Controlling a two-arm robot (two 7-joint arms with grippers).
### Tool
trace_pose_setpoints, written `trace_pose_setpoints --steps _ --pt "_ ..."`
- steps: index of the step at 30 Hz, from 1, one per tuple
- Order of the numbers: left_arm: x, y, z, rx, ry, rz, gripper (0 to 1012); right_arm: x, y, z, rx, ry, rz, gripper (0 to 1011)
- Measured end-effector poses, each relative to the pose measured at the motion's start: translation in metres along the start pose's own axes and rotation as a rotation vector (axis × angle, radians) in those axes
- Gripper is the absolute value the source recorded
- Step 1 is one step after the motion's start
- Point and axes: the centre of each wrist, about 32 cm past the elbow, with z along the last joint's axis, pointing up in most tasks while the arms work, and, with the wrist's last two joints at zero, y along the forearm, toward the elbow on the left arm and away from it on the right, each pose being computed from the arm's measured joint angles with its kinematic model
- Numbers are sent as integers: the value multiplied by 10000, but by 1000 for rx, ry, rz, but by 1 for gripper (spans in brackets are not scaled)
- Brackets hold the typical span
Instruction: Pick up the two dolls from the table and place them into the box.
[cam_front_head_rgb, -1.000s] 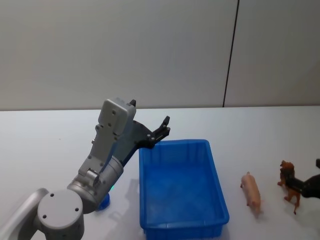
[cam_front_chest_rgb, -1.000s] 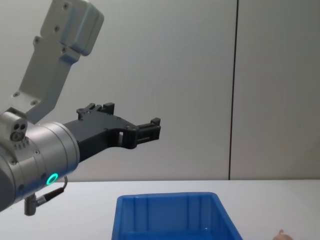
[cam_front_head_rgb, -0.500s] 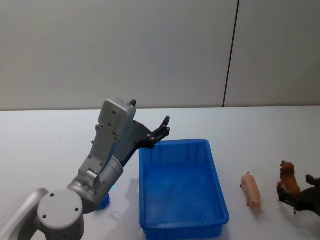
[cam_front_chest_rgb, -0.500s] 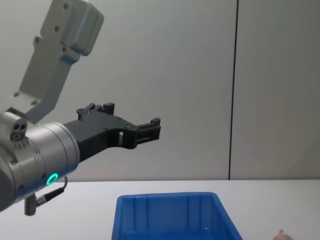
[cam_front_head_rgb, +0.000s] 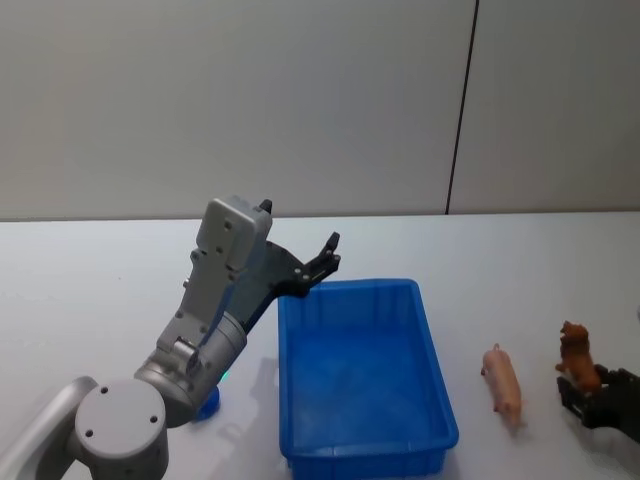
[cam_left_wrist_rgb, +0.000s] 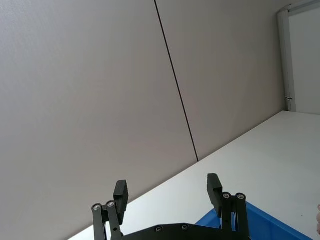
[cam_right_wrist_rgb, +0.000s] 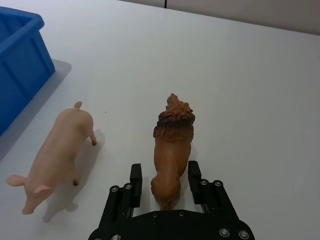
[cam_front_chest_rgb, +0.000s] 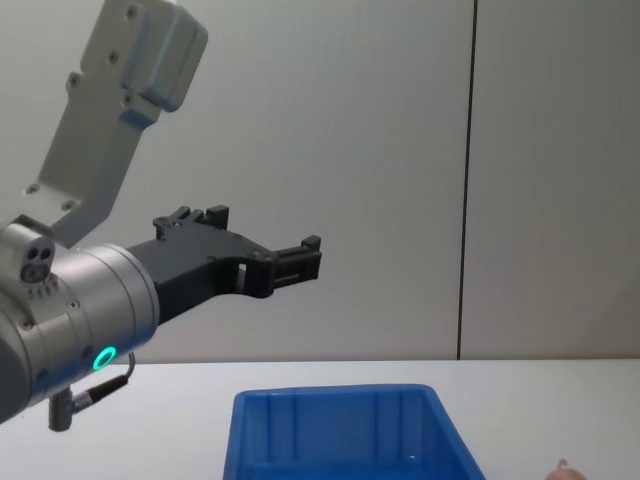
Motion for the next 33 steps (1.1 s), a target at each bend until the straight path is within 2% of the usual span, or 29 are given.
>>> trace_pose_setpoints --steps 1,2,4,5,10,20,26,32,33 --pt "0 0 0 0 0 0 1001 3 9 -1 -4 2 -2 547" --pt "0 0 0 0 0 0 1001 3 9 -1 -4 2 -2 547" --pt "0 0 0 0 0 0 1001 7 18 0 -7 5 -5 474" --pt "0 0 0 0 0 0 1001 9 23 3 -8 6 -7 407" --pt "0 0 0 0 0 0 1001 10 30 16 -2 7 -11 296" --pt "0 0 0 0 0 0 1001 -16 5 124 77 -17 -14 296" --pt "0 0 0 0 0 0 1001 -49 -22 228 153 -46 -1 296" --pt "0 0 0 0 0 0 1001 -113 -44 372 245 -86 45 296" --pt "0 0 0 0 0 0 1001 -113 -44 372 245 -86 45 296"
